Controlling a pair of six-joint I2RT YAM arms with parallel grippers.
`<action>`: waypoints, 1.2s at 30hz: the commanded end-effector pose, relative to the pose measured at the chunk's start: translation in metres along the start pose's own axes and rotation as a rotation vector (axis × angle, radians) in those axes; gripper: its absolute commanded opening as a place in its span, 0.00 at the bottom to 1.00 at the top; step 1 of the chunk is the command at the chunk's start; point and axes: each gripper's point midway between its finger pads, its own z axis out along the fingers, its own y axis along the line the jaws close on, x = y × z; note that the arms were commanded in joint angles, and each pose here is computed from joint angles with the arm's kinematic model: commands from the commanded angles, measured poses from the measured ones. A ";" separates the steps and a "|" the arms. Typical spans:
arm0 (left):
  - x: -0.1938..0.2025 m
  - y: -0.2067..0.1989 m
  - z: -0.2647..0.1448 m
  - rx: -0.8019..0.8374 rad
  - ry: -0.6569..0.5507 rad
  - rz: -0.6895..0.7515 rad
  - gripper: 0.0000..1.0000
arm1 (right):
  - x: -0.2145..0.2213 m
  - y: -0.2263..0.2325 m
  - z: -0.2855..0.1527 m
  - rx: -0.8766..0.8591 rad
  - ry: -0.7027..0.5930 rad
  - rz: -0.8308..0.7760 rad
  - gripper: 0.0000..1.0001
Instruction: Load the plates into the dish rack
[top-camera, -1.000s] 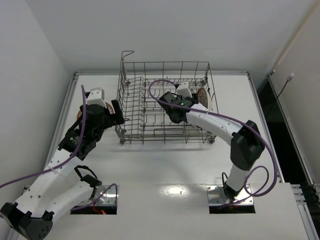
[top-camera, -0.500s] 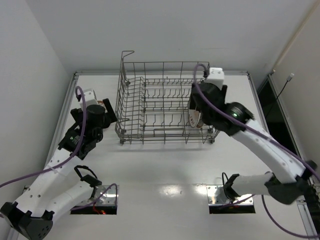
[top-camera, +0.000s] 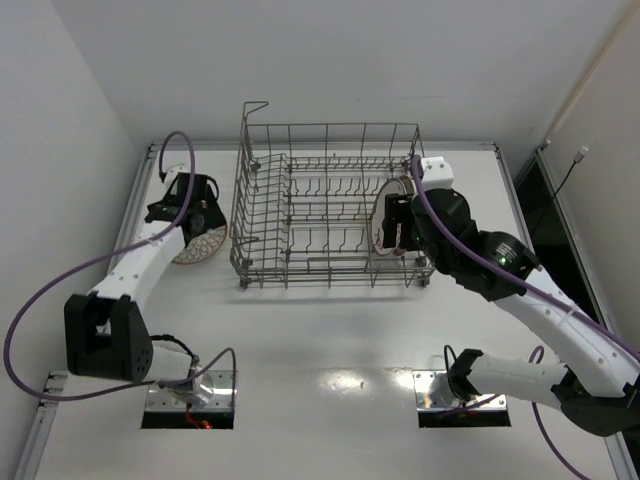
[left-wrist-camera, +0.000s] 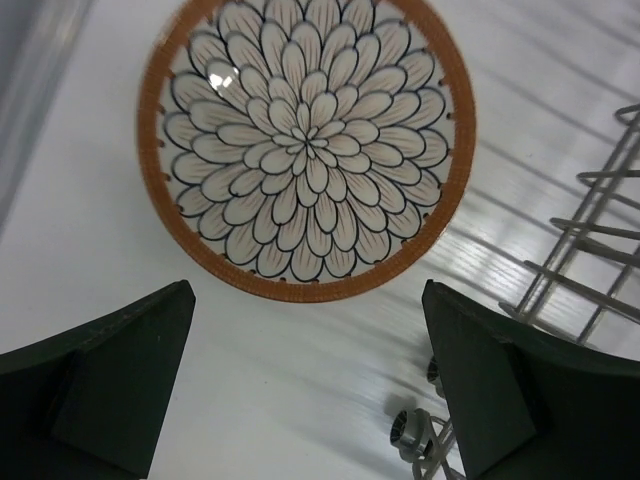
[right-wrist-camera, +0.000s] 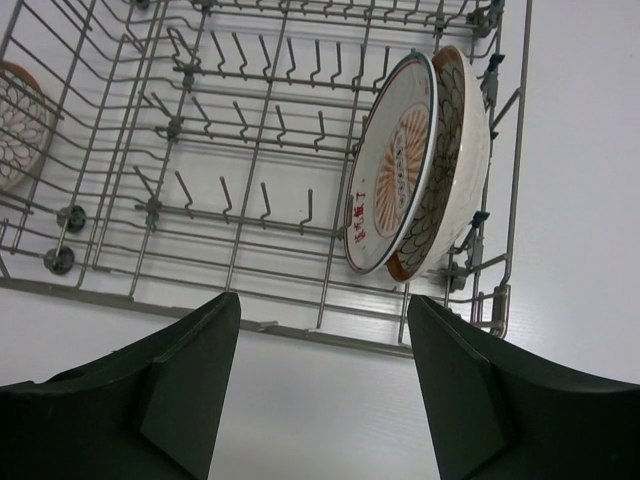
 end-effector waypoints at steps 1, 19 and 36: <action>-0.006 -0.022 0.014 0.156 0.077 -0.045 0.97 | -0.005 0.006 -0.007 -0.057 -0.034 0.003 0.66; 0.065 -0.026 0.098 0.193 0.398 0.018 0.94 | 0.001 0.025 -0.015 -0.170 -0.023 0.025 0.66; 0.077 -0.021 0.100 0.176 0.442 0.047 0.00 | 0.004 0.026 -0.020 -0.187 -0.013 0.062 0.66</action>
